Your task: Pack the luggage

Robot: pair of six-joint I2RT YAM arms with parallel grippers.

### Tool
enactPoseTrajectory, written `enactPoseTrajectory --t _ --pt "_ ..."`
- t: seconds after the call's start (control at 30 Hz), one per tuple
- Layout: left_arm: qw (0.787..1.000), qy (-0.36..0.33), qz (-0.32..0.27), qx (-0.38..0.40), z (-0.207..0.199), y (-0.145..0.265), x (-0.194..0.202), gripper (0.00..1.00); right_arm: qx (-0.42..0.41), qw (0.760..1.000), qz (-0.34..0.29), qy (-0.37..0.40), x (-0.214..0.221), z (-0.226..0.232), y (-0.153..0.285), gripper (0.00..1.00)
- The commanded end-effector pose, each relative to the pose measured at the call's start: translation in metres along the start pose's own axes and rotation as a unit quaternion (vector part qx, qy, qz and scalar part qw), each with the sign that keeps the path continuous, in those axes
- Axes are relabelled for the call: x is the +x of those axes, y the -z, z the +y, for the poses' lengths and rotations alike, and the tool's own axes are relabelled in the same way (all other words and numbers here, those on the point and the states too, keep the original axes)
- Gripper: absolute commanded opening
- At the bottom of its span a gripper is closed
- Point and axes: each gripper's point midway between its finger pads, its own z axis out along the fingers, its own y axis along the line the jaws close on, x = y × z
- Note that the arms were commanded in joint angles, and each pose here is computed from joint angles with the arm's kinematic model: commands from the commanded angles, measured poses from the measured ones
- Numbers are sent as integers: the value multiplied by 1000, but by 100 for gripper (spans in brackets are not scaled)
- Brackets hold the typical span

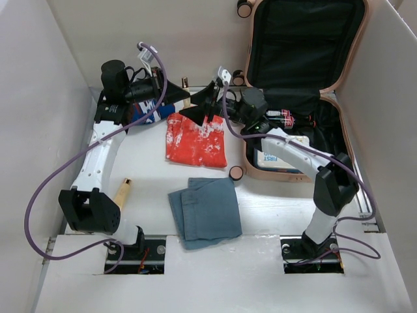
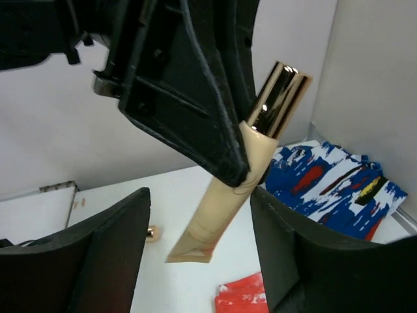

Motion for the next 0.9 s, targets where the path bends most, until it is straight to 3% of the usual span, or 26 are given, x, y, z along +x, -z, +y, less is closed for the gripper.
enactPoseTrajectory --t 0.0,0.03,0.07,0.2,0.23,0.27,0.3,0.37,0.4,0.43,0.47,0.5,0.57,0.6,0.63,0.7,0.77,0.83,0.87 --pt "999 -37 -7 26 -23 3 -7 0 -12 999 -47 0 -29 0 -9 58" --pt "999 -37 -7 26 -23 3 -7 0 -9 999 -51 -1 -30 -6 -9 48" --pt "999 -37 -7 26 -23 3 -7 0 -9 999 -51 -1 -30 -6 -9 32" --pt "999 -38 -3 24 -21 3 -5 0 -17 998 -58 -14 -29 -8 -11 0" --pt "999 -32 1 14 -19 4 -3 2 -11 998 -53 -24 -23 -10 -10 0" --pt "999 -50 0 2 -16 5 -6 35 -7 998 -55 -22 -27 -12 -5 0" --pt "998 -56 -6 -26 -8 6 -9 56 8 998 -59 -24 -28 -16 -4 0" --pt "995 -49 12 -81 12 10 -1 79 55 997 -31 -45 -15 -38 15 0" --pt "988 -70 1 -137 26 15 -15 97 81 995 -14 -48 -9 -49 25 0" --pt "978 -114 5 -173 36 22 -21 100 124 991 2 -49 -6 -68 37 0" --pt "969 -110 26 -218 50 31 -14 100 173 984 28 -44 -1 -96 61 0" --pt "955 -138 19 -262 55 42 -28 100 216 971 101 -32 18 -109 90 0" --pt "896 -179 42 -404 93 83 -35 100 341 926 164 -4 19 -159 159 0" --pt "873 -194 55 -445 103 98 -36 100 379 894 237 2 34 -163 203 0" --pt "832 -201 81 -510 123 122 -29 100 418 869 266 9 33 -172 234 0" --pt "788 -220 158 -553 141 149 -3 100 529 782 329 25 29 -199 323 0" --pt "744 -194 232 -596 162 177 43 100 576 705 413 21 39 -196 392 0" --pt "728 -164 284 -601 171 198 81 100 607 649 458 -17 51 -196 455 0" --pt "724 -132 310 -602 175 211 112 100 616 635 466 -32 56 -193 473 0"
